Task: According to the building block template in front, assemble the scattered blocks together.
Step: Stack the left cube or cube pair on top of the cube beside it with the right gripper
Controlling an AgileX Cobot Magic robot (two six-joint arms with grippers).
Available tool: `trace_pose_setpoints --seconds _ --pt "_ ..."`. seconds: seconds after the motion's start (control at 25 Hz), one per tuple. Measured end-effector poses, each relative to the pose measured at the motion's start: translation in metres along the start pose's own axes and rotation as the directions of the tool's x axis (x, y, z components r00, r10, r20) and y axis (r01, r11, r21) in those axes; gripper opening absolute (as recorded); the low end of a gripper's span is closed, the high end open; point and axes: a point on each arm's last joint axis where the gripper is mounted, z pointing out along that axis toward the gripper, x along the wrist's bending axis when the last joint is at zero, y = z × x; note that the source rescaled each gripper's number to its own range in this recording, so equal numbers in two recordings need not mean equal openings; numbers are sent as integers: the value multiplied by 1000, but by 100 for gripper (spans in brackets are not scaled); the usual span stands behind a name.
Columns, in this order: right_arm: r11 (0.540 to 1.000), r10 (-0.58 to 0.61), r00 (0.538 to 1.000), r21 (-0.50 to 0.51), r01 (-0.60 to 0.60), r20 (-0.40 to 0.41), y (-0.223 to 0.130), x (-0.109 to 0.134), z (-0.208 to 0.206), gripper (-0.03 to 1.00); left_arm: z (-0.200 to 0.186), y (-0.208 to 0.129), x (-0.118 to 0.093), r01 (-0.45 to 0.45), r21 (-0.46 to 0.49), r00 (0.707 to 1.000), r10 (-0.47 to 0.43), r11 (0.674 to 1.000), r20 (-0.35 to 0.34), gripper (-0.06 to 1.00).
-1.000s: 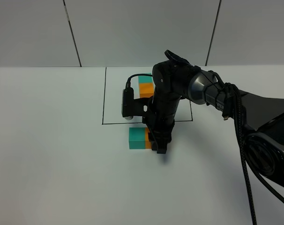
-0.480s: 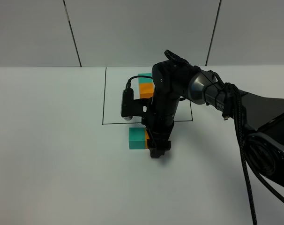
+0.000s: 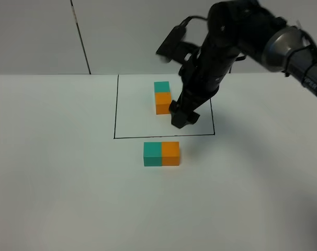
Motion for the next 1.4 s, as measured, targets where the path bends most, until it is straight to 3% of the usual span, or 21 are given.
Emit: trace_pose_setpoints --seconds 0.12,0.36,0.56,0.8,0.96,1.2,1.4 --pt "990 141 988 -33 -140 58 -13 -24 -23 100 0 0 0 0 0 1000 0 1000 0 66" --pt "931 364 914 -102 -350 181 -35 -57 -64 100 0 0 0 0 0 1000 0 1000 0 66" --pt "894 447 864 -157 -420 232 -50 -77 -84 100 0 0 0 0 0 1000 0 1000 0 66" --pt "858 512 819 -196 -474 261 -79 -94 -78 100 0 0 0 0 0 1000 0 1000 0 66" --pt "841 538 799 -224 -492 267 -103 -81 -79 100 0 0 0 0 0 1000 0 1000 0 66" --pt "791 600 770 -301 -532 216 -141 -35 -74 100 0 0 0 0 -1 1000 0 1000 0 66" --pt "769 628 751 -307 -560 205 -173 -7 -55 100 0 0 0 0 -1 1000 0 1000 0 66"
